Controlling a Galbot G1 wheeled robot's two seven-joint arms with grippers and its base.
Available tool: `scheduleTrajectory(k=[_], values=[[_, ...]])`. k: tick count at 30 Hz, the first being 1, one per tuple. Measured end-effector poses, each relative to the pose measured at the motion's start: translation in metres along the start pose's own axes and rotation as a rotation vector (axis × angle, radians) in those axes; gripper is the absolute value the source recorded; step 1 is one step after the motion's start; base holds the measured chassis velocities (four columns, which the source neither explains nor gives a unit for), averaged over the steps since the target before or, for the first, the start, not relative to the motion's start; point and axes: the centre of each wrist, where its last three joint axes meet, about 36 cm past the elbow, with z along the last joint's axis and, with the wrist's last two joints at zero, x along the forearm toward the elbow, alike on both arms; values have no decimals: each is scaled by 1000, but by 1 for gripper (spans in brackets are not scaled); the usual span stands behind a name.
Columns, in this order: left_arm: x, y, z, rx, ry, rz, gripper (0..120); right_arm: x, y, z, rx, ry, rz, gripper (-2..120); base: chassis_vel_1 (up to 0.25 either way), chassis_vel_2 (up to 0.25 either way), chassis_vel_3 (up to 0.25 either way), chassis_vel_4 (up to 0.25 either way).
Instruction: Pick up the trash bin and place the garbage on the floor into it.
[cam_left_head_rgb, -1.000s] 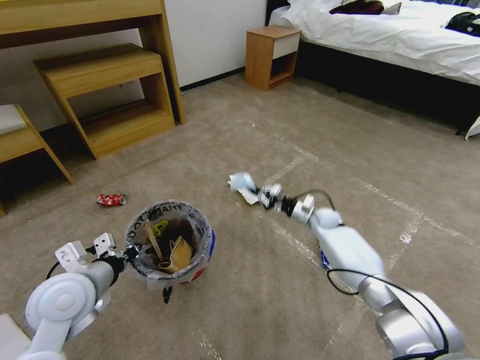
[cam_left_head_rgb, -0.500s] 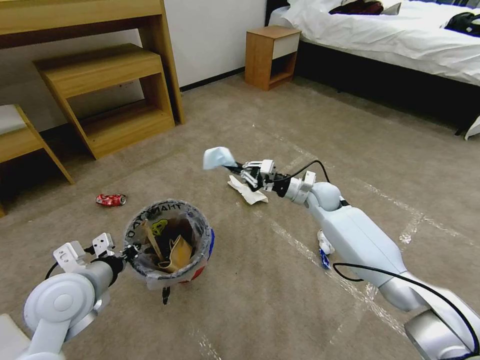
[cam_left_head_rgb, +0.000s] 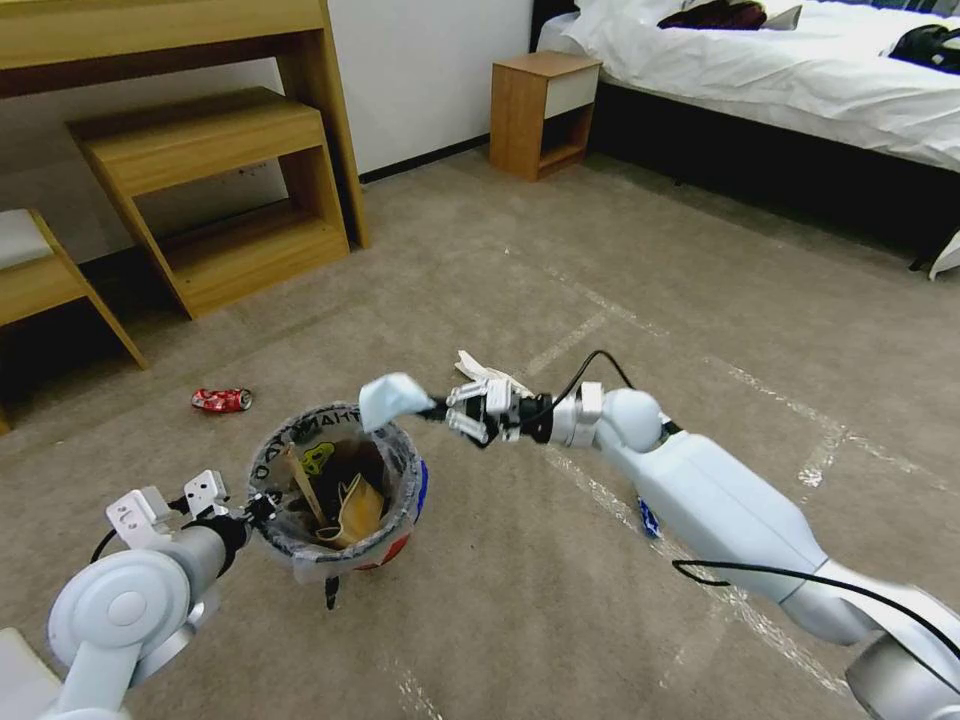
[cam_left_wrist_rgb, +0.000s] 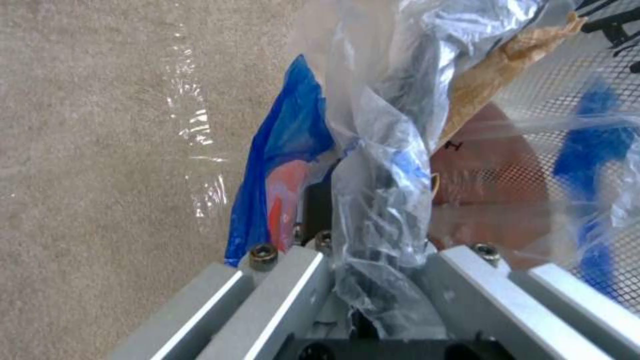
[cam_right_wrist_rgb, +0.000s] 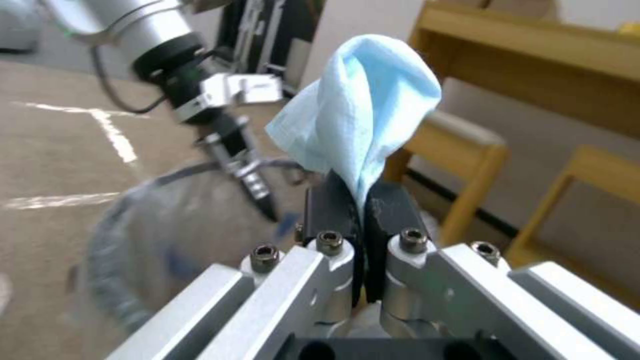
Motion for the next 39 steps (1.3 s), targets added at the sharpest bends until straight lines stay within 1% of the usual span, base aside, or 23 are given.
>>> scheduleTrajectory(k=[7, 14, 32, 34, 35, 37, 38, 39], values=[[2, 0, 2, -1, 0, -2, 0, -16, 15, 12, -21, 10, -67, 0, 0, 0, 0, 0], [2, 0, 3, 2, 1, -4, 0, -33, 21, 17, -27, 9, -117, 0, 0, 0, 0, 0], [1, -2, 9, 5, 8, -4, 0, -54, 8, 17, 5, -2, -129, 0, 0, 0, 0, 0], [1, -2, 9, 5, 8, -4, 0, -58, 7, 16, 14, -11, -119, 7, 0, 0, 0, 0], [1, -2, 9, 5, 8, -4, 0, -58, 7, 16, 14, -11, -119, 7, 0, 0, 0, 0], [1, -2, 9, 4, 8, -4, 0, -61, 5, 15, 20, -12, -119, 19, 0, 0, 0, 0], [1, -2, 9, 4, 8, -4, 0, -61, 5, 15, 20, -12, -119, 19, 0, 0, 0, 0], [1, -2, 9, 4, 8, -4, 0, -62, 5, 15, 23, -11, -119, 25, 0, 0, 0, 0]])
